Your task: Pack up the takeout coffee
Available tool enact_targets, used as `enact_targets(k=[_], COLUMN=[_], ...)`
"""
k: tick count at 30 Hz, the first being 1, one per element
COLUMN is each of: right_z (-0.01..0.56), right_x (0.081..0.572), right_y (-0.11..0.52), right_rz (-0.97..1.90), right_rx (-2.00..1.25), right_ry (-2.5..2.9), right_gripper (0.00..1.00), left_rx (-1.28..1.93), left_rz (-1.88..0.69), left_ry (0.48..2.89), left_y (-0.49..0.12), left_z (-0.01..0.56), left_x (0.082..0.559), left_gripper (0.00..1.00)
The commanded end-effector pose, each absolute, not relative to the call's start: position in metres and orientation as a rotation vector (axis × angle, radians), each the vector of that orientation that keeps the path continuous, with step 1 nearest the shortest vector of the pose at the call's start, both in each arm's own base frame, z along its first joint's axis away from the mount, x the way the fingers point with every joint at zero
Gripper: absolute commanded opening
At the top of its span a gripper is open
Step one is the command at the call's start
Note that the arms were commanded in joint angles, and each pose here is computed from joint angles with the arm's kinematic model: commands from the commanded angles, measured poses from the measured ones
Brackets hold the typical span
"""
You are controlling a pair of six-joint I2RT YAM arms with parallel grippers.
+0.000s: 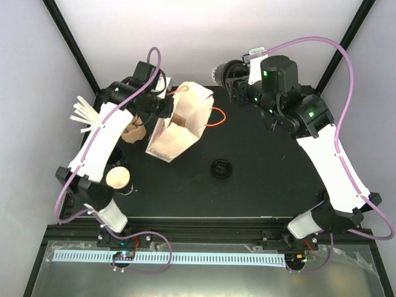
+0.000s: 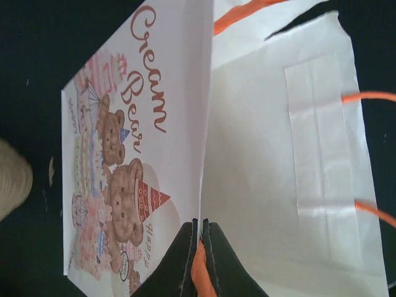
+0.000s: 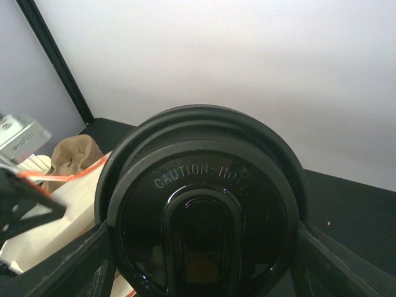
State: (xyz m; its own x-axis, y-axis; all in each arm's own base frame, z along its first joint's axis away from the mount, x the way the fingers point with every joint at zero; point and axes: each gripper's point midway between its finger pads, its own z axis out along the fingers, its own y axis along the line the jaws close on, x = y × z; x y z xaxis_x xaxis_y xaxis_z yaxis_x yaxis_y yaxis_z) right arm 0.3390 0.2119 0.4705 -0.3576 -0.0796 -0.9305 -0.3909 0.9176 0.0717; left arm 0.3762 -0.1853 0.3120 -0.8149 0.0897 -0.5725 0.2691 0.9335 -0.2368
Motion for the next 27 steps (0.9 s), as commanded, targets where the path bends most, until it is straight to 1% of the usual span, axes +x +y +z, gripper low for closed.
enact_targets(k=[1, 4, 7, 12, 15, 19, 21, 23, 27], right_z=[0.483, 0.482, 0.483, 0.486, 0.491, 0.5, 0.507, 0.515, 0.526], right_x=[0.331, 0.327, 0.319, 0.301, 0.292, 0.281, 0.276, 0.272, 0.266], right_y=[0.213, 0.213, 0.21, 0.2, 0.193, 0.181, 0.174, 0.169, 0.16], right_rz=[0.409, 0.427, 0.444, 0.468, 0.478, 0.473, 0.472, 0.469, 0.465], right_rx=[-0.328, -0.33, -0.331, -0.322, -0.319, -0.295, -0.276, -0.259, -0.234], right_ry=[1.904, 1.912, 1.915, 1.912, 1.898, 1.876, 1.856, 1.834, 1.811], right_gripper=[0.45, 0.44, 0.44, 0.44, 0.44, 0.44, 0.44, 0.44, 0.44], left_rx=[0.191, 0.143, 0.09, 0.086, 0.11, 0.138, 0.163, 0.203, 0.251], left_rz=[-0.336, -0.355, -0.46, -0.824, -0.958, -1.106, -1.221, -1.294, -1.428], left_ry=[2.69, 2.701, 2.702, 2.669, 2.669, 2.61, 2.556, 2.56, 2.504], left_y=[-0.162, -0.158, -0.167, -0.227, -0.265, -0.319, -0.352, -0.379, -0.412], left_z=[0.281, 0.268, 0.258, 0.252, 0.249, 0.264, 0.275, 0.282, 0.322], left_x=[0.325, 0.303, 0.286, 0.266, 0.258, 0.255, 0.256, 0.256, 0.264], left_gripper=[0.02, 0.02, 0.02, 0.02, 0.02, 0.02, 0.02, 0.01, 0.02])
